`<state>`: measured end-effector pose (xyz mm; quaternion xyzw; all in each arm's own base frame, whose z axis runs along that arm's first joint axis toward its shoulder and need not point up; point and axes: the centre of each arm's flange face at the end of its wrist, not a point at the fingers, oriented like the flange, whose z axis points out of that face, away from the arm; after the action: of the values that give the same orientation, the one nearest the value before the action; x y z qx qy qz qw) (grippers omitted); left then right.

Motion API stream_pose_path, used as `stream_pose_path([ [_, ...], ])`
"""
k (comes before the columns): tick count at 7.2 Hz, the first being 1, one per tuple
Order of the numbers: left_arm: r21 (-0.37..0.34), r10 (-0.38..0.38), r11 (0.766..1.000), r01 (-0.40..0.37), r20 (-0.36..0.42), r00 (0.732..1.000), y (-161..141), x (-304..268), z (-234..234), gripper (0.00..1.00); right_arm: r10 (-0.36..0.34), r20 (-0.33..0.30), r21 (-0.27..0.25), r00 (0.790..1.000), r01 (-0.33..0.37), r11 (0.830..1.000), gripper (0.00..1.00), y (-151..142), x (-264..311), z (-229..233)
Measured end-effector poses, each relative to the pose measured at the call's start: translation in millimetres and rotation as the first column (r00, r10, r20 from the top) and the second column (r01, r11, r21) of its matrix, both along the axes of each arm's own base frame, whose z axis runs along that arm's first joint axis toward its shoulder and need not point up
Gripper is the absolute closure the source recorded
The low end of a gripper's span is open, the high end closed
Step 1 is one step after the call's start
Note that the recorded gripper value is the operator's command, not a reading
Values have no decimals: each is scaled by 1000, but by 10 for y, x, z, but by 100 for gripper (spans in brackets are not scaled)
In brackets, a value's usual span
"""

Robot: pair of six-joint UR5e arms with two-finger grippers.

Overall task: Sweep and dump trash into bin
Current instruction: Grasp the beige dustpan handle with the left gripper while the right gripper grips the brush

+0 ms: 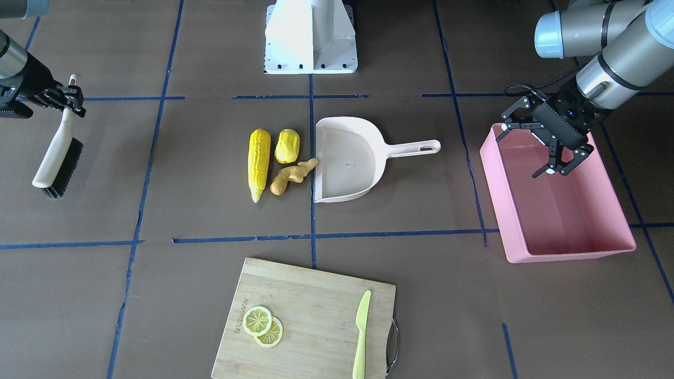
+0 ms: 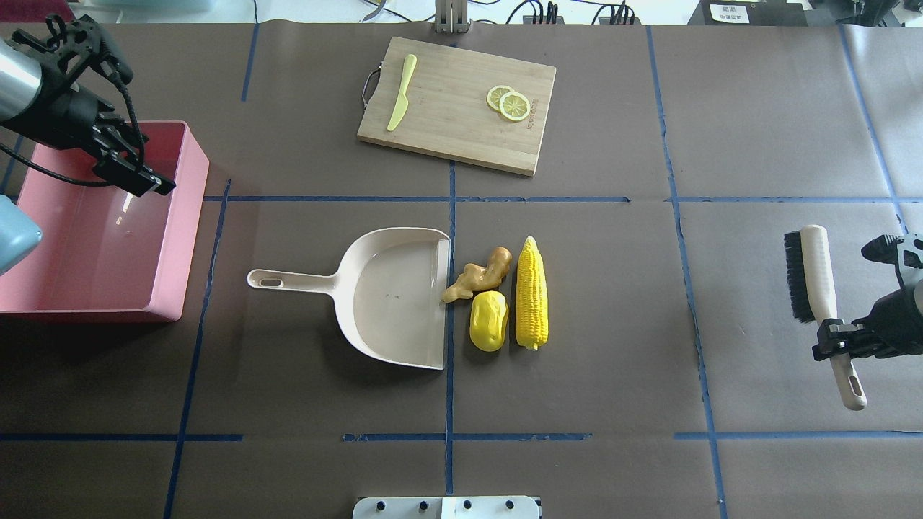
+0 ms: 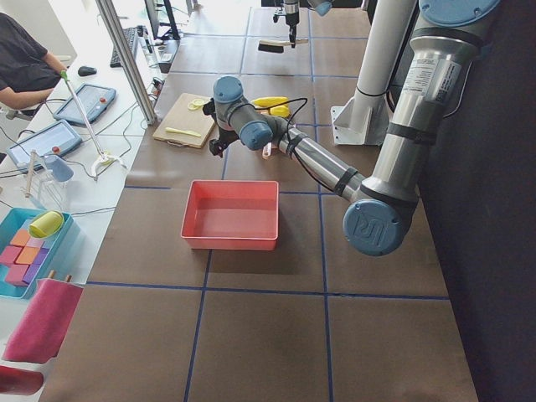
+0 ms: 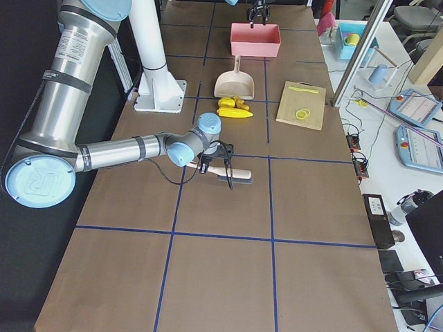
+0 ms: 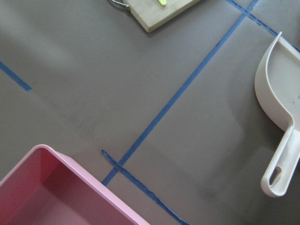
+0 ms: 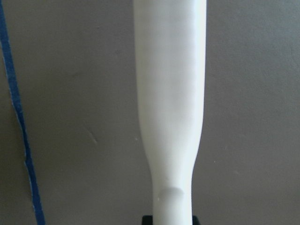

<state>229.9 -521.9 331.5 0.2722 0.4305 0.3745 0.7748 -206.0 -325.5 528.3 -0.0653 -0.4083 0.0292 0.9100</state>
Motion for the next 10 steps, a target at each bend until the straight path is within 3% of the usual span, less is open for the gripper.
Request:
stream_pose_path([
  [2,108,100,989,-98,-13,995,152,325,-233,0,-27,26,24,999,26,999,100,30,-104,-174],
  [3,174,163,972,-160,-5,987,248,484,-273,0,-35,34,27,999,34,999,100,2,-165,-300],
  [6,300,351,886,-355,66,934,601,1432,-255,0,-31,5,-9,1000,31,999,100,-234,-378,-880],
  [8,342,381,854,-392,102,919,611,1784,-320,0,-32,-4,-20,999,32,999,100,-330,-479,-1068],
  [10,356,379,848,-392,110,919,586,1865,-372,0,-29,-4,-20,1000,29,999,100,-359,-492,-1107],
])
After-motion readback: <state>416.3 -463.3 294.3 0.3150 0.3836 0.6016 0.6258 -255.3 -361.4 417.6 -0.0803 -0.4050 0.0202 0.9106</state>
